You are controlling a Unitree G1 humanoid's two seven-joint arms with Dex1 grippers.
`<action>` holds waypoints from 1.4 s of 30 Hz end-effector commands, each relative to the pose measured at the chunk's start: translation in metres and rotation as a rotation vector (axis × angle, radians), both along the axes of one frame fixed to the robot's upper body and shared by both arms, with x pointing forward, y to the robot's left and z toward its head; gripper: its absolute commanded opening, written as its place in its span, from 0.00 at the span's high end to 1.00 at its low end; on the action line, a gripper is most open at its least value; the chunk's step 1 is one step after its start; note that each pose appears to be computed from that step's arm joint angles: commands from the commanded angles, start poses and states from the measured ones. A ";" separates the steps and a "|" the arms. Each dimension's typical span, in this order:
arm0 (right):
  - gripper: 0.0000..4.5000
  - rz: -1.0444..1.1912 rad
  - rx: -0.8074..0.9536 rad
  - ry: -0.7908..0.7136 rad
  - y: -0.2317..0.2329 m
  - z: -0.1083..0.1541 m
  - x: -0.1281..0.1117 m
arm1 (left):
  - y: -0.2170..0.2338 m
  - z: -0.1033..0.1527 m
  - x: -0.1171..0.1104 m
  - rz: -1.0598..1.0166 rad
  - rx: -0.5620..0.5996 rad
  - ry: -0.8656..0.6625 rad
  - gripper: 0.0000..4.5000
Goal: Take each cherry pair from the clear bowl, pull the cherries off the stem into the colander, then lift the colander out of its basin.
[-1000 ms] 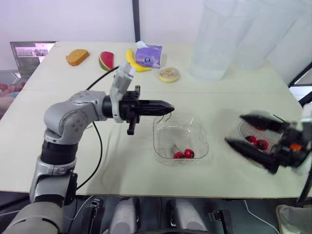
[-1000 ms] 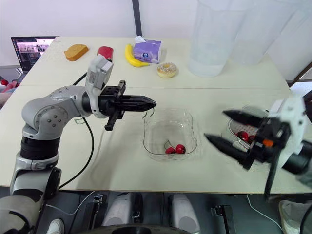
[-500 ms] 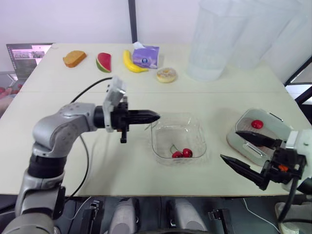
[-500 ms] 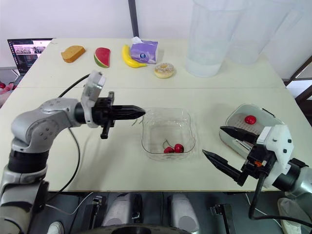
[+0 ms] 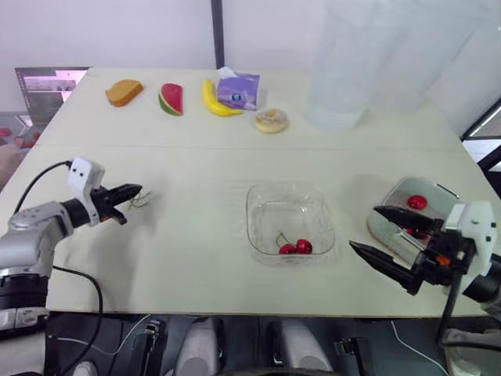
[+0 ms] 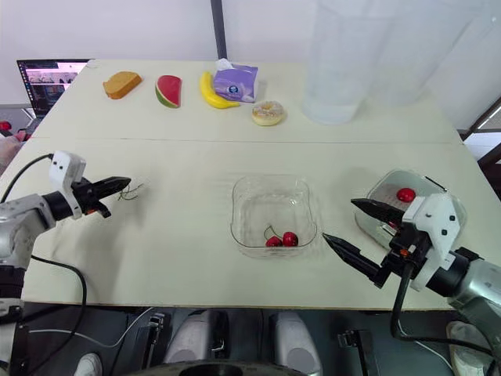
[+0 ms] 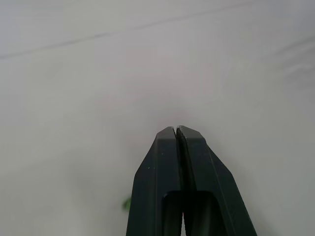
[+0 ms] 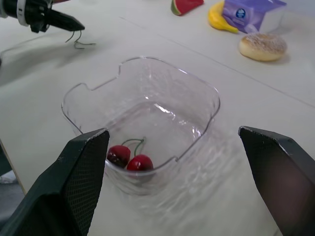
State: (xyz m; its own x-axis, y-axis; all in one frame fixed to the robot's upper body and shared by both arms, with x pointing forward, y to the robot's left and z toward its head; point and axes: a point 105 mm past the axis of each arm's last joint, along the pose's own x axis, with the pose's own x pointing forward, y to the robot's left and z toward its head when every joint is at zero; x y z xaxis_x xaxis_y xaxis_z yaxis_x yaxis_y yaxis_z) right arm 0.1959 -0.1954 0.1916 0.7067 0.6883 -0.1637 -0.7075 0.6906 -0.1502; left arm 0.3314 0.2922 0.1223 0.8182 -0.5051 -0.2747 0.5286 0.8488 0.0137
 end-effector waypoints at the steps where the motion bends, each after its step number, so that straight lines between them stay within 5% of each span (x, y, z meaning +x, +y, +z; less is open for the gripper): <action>1: 0.01 0.001 -0.002 -0.022 0.001 0.006 0.000 | 0.009 0.019 -0.001 -0.008 0.019 -0.080 1.00; 7: 0.01 0.008 0.005 -0.011 0.005 0.005 0.001 | 0.000 0.022 -0.004 -0.053 -0.018 -0.085 1.00; 10: 0.00 0.012 0.011 -0.011 0.007 0.005 0.000 | 0.004 0.025 -0.006 -0.055 -0.013 -0.087 0.80; 17: 0.00 0.031 0.016 -0.020 0.009 0.010 0.000 | 0.004 0.033 -0.010 -0.097 -0.017 -0.072 0.01; 25: 0.00 0.040 0.015 -0.018 0.010 0.011 0.001 | -0.022 0.069 -0.006 -0.220 -0.024 -0.119 0.01; 33: 0.00 0.039 0.008 -0.012 0.008 0.012 0.002 | -0.104 0.112 -0.023 -0.558 -0.114 -0.101 0.01; 42: 0.00 -0.070 -0.063 0.031 -0.026 0.003 -0.004 | -0.131 0.084 -0.082 -0.820 -0.022 -0.087 0.01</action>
State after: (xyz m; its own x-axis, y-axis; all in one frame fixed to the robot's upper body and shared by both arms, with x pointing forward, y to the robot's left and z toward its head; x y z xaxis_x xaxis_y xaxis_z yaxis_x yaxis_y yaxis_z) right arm 0.1930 -0.2152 0.1880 0.7292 0.6434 -0.2331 -0.6787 0.7235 -0.1263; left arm 0.2581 0.1639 0.1973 0.2320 -0.9523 -0.1984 0.9704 0.2407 -0.0206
